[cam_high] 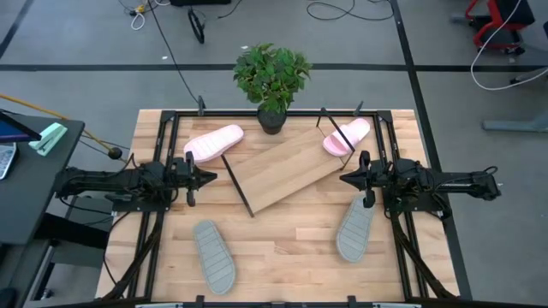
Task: Pick and place slides into the shelf
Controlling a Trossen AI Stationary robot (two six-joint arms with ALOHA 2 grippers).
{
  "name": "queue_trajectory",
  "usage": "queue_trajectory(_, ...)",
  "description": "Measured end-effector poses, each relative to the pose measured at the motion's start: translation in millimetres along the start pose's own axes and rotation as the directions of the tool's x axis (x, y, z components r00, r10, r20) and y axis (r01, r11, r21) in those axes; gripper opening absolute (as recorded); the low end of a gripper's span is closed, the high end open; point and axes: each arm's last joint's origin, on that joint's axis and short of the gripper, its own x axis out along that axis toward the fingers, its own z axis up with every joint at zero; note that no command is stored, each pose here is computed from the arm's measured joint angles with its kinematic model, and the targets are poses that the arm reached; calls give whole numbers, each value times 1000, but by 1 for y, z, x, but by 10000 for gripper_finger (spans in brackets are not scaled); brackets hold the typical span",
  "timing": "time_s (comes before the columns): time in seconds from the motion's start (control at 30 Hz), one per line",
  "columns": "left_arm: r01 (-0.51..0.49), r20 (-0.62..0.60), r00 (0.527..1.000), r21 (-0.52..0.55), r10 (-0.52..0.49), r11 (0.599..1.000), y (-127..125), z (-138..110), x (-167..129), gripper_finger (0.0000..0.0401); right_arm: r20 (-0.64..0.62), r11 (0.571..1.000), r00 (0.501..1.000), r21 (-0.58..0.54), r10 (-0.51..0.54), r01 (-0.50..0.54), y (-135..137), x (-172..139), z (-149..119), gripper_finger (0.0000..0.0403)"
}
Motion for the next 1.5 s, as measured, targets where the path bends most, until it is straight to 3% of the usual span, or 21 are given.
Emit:
queue_trajectory(0.37,0,0,1000,0,0,1000,0,0,0,23,0,1000,1000,0,0,0,0,0,0,14)
queue_trajectory(1.5,0,1,1000,0,0,1000,0,0,0,36,1,1000,1000,0,0,0,0,0,0,14)
